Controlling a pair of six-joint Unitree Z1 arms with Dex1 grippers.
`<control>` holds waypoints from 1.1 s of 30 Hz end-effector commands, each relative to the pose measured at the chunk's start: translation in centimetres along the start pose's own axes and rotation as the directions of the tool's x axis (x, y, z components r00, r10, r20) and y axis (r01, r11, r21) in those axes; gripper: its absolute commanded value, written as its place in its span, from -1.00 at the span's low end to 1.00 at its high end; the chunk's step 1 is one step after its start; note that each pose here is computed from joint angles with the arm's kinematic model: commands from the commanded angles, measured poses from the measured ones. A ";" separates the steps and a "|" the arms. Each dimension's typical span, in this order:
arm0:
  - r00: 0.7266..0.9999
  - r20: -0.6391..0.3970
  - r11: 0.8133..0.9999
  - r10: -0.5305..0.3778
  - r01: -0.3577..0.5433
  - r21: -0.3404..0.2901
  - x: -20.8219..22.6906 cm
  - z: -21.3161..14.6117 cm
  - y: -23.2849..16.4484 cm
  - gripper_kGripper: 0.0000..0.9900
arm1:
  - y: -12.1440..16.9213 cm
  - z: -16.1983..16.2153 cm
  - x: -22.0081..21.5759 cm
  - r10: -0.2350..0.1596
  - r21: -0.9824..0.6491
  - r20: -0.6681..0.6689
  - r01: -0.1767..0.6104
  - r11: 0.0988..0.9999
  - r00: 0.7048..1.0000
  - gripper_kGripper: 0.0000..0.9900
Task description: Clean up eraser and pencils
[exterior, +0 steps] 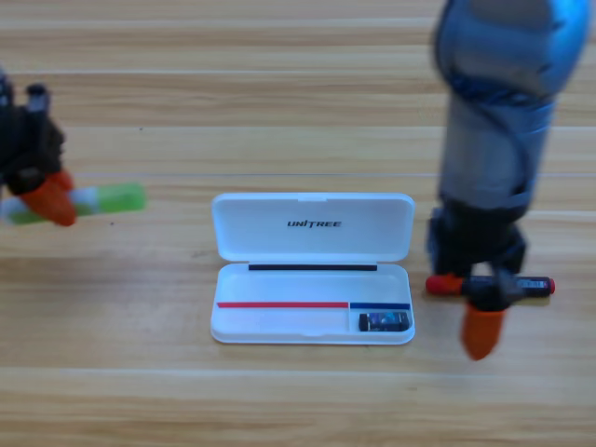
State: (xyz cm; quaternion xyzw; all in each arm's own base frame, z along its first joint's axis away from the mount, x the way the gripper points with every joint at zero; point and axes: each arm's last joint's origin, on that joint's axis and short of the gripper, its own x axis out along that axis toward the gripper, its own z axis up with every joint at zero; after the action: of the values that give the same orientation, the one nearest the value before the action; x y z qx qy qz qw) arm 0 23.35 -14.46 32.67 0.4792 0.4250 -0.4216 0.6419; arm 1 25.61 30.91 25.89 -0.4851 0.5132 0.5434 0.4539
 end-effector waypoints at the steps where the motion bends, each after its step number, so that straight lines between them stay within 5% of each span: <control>1: 0.999 0.040 0.994 -0.036 0.032 0.103 -0.2 3.6 -2.5 -1.00 | -1.5 -4.9 -0.2 -0.065 0.078 -0.035 0.067 0.995 0.997 0.78; 6: 0.997 0.031 0.986 -0.068 0.062 0.157 1.0 6.8 -3.9 -1.00 | -3.6 -7.6 2.2 -0.145 0.123 -0.045 0.150 0.981 0.988 0.79; 13: 0.993 -0.025 0.974 -0.117 0.120 0.192 5.4 11.4 -4.8 -1.00 | -6.0 -8.4 4.9 -0.173 0.135 -0.025 0.175 0.975 0.985 0.79; 33: 0.990 -0.065 0.972 -0.125 0.136 0.190 11.5 14.9 -4.4 -1.00 | -7.3 -7.1 8.9 -0.073 0.089 -0.001 0.072 0.993 0.997 0.64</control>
State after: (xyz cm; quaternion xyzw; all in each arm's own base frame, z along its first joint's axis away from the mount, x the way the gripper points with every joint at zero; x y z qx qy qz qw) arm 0 24.56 -29.98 25.30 0.5142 0.4225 -0.4883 0.5645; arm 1 31.42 24.35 20.31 -0.4933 0.4819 0.4972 0.5265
